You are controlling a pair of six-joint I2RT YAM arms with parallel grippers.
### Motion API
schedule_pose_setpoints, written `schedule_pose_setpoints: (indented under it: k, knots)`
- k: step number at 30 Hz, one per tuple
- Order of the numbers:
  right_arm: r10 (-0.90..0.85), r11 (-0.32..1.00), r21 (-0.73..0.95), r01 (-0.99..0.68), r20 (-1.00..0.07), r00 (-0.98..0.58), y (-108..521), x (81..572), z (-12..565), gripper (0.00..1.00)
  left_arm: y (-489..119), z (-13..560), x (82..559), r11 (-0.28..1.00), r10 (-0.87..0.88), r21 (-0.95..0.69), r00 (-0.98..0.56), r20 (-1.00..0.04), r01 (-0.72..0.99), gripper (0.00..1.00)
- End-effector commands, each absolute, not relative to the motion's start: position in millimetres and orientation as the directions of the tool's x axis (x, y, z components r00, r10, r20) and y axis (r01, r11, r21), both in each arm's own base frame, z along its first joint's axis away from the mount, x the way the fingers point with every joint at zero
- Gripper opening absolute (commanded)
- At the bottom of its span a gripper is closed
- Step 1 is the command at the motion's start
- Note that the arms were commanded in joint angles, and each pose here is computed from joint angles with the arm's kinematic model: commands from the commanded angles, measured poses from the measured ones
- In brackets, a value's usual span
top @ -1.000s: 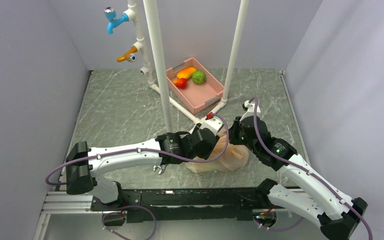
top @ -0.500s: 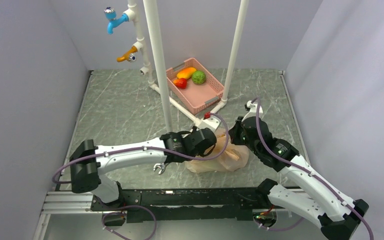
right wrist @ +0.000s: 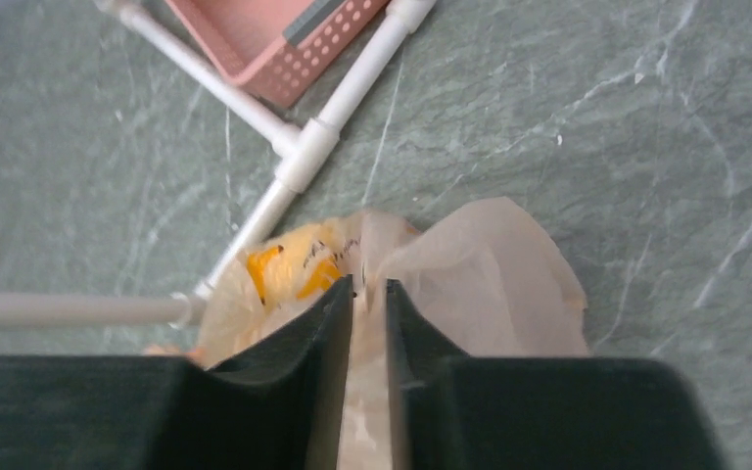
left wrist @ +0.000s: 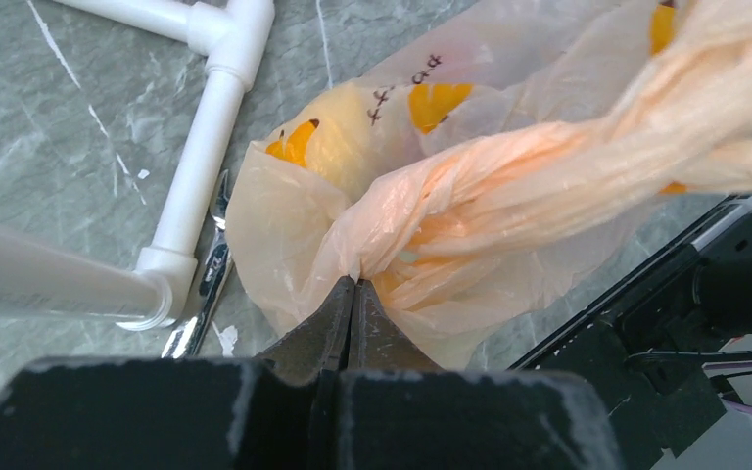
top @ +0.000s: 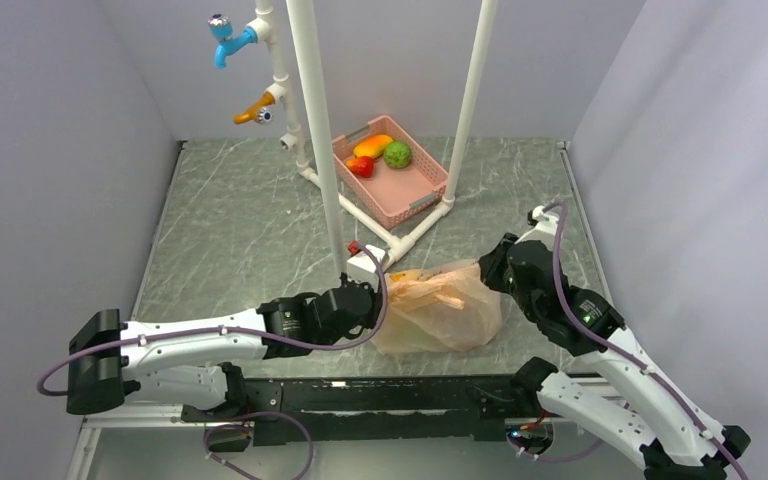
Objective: Take the fake fruits out of the plastic bag
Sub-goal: Untie the plastic bag at the center of the board.
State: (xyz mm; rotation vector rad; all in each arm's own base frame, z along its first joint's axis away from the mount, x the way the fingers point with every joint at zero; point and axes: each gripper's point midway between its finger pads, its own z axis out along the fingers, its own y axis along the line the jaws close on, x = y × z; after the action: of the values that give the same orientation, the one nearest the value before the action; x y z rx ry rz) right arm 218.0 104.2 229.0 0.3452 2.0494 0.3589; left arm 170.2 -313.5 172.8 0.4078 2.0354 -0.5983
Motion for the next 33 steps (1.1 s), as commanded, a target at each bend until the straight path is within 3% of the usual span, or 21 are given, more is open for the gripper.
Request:
schedule_pose_setpoints:
  k: [1, 3, 6, 10, 12, 13, 17, 23, 28, 33]
  knots:
    - [0.310, 0.927, 0.373, -0.039, -0.821, -0.479, 113, 212, 257, 0.32, -334, 200, 170, 0.779, -0.032, -0.328, -0.490, -0.871, 0.534, 0.00]
    - [0.279, 0.931, 0.357, -0.083, -0.838, -0.469, 111, 206, 273, 0.47, -335, 200, 169, 0.774, -0.040, -0.337, -0.490, -0.871, 0.536, 0.00]
    - [0.244, 0.934, 0.335, -0.127, -0.855, -0.458, 109, 200, 301, 0.63, -334, 198, 169, 0.773, -0.051, -0.347, -0.493, -0.868, 0.530, 0.00]
    - [0.059, 0.887, 0.300, -0.351, -0.828, -0.558, 150, 190, 298, 0.69, -333, 198, 170, 0.781, -0.052, -0.345, -0.496, -0.867, 0.520, 0.00]
    - [-0.005, 0.821, 0.341, -0.457, -0.797, -0.604, 176, 180, 290, 0.81, -332, 199, 170, 0.784, -0.047, -0.339, -0.495, -0.868, 0.520, 0.00]
    - [-0.016, 0.821, 0.340, -0.459, -0.790, -0.613, 179, 179, 285, 0.82, -332, 200, 171, 0.785, -0.046, -0.337, -0.495, -0.868, 0.519, 0.00]
    - [-0.028, 0.908, 0.234, -0.348, -0.795, -0.606, 167, 188, 273, 0.81, -332, 199, 170, 0.784, -0.048, -0.341, -0.499, -0.866, 0.518, 0.00]
    - [-0.141, 0.932, 0.096, -0.349, -0.793, -0.593, 179, 175, 260, 0.81, -331, 198, 171, 0.792, -0.038, -0.331, -0.498, -0.866, 0.514, 0.00]
    - [-0.190, 0.963, -0.023, -0.269, -0.765, -0.616, 163, 178, 240, 0.65, -330, 200, 171, 0.790, -0.042, -0.332, -0.495, -0.868, 0.515, 0.00]
    - [-0.201, 0.970, -0.072, -0.234, -0.779, -0.594, 154, 182, 241, 0.59, -329, 198, 171, 0.792, -0.041, -0.332, -0.497, -0.867, 0.513, 0.00]
